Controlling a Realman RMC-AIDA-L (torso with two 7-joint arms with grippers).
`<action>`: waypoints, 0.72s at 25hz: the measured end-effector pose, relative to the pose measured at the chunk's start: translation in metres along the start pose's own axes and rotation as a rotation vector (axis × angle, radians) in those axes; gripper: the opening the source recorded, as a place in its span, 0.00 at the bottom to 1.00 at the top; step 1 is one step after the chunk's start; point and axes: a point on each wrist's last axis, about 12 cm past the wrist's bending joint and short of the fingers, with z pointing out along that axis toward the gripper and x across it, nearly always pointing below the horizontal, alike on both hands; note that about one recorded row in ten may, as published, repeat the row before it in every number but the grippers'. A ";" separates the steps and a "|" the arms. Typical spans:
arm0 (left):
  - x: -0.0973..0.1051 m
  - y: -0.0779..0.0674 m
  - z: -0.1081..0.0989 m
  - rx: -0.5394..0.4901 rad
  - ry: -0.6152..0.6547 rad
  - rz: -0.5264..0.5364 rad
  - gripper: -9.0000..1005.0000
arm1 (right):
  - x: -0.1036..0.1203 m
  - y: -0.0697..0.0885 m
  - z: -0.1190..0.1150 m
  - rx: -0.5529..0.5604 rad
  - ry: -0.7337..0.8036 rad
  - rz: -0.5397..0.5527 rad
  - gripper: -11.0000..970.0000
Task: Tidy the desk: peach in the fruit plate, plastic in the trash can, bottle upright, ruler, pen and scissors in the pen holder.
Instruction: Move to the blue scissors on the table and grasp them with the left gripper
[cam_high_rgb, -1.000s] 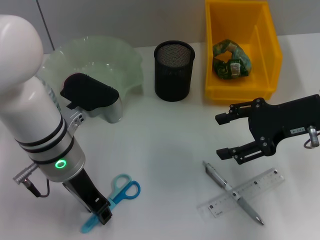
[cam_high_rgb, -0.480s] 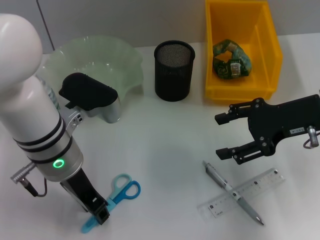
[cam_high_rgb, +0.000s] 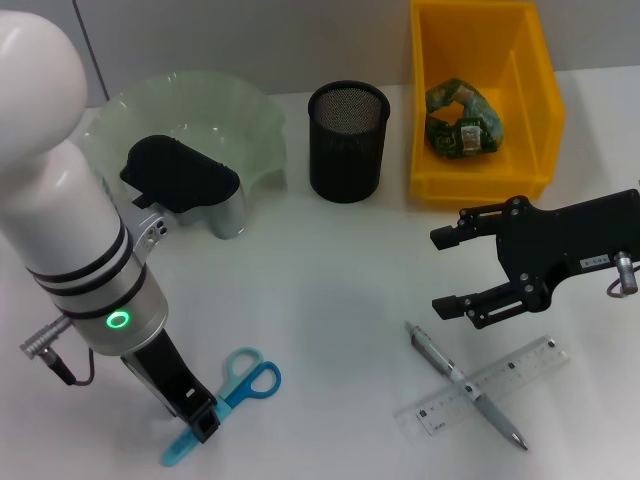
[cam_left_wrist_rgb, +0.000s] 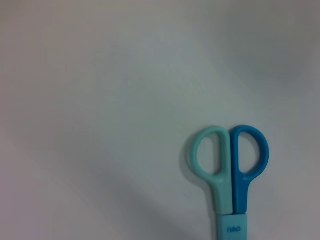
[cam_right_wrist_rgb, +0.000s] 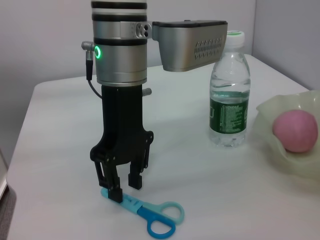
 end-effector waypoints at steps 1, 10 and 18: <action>0.000 0.000 0.000 0.002 -0.001 0.002 0.44 | 0.000 0.000 0.000 0.001 0.000 0.001 0.85; -0.002 -0.002 0.004 0.018 -0.012 0.004 0.43 | 0.000 0.000 0.000 0.001 0.000 0.001 0.86; -0.001 -0.002 0.007 0.018 -0.014 0.005 0.41 | 0.000 0.000 0.000 0.001 0.000 0.001 0.85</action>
